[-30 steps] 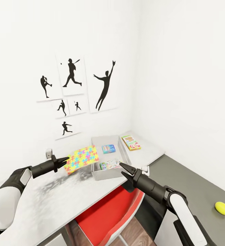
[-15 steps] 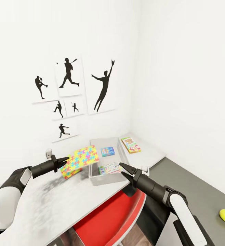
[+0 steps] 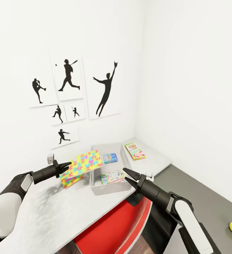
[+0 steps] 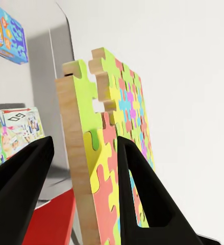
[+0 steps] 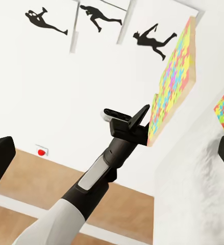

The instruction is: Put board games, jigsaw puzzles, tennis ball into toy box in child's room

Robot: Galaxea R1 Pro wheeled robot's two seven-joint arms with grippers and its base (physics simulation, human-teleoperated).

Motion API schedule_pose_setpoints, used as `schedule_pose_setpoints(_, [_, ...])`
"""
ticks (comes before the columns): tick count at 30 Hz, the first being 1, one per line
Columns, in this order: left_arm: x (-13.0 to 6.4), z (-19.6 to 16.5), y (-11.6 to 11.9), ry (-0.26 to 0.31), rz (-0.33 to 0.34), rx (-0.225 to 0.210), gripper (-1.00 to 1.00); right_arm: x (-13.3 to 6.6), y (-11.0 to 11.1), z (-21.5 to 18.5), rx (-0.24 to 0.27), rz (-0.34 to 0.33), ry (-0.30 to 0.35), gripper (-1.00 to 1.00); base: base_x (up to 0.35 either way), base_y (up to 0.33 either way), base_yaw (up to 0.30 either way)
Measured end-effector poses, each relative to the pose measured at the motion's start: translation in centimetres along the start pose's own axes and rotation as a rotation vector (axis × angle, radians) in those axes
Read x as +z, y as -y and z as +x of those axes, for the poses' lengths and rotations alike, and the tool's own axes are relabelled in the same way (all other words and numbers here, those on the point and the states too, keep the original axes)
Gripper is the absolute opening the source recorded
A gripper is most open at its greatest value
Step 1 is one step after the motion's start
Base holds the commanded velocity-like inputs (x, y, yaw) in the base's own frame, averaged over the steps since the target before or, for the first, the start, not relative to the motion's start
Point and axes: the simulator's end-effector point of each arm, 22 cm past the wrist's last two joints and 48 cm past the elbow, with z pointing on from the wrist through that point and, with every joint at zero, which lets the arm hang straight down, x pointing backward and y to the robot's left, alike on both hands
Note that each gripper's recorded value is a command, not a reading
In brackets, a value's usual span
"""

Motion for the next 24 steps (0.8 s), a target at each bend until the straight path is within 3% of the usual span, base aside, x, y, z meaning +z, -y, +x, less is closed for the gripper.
schedule_pose_setpoints(8, [0.01, 0.0, -0.02, 0.0, 0.0, 0.0, -1.0, 0.01, 0.0, 0.0, 0.0, 0.0, 0.0, 1.0, 0.01, -0.132, 0.0])
schedule_pose_setpoints(24, [0.0, 0.0, -0.01, 0.0, 0.0, 0.0, -1.0, 0.04, -0.02, 0.04, 0.0, -0.001, 0.0, 1.0, 0.011, -0.017, 0.0])
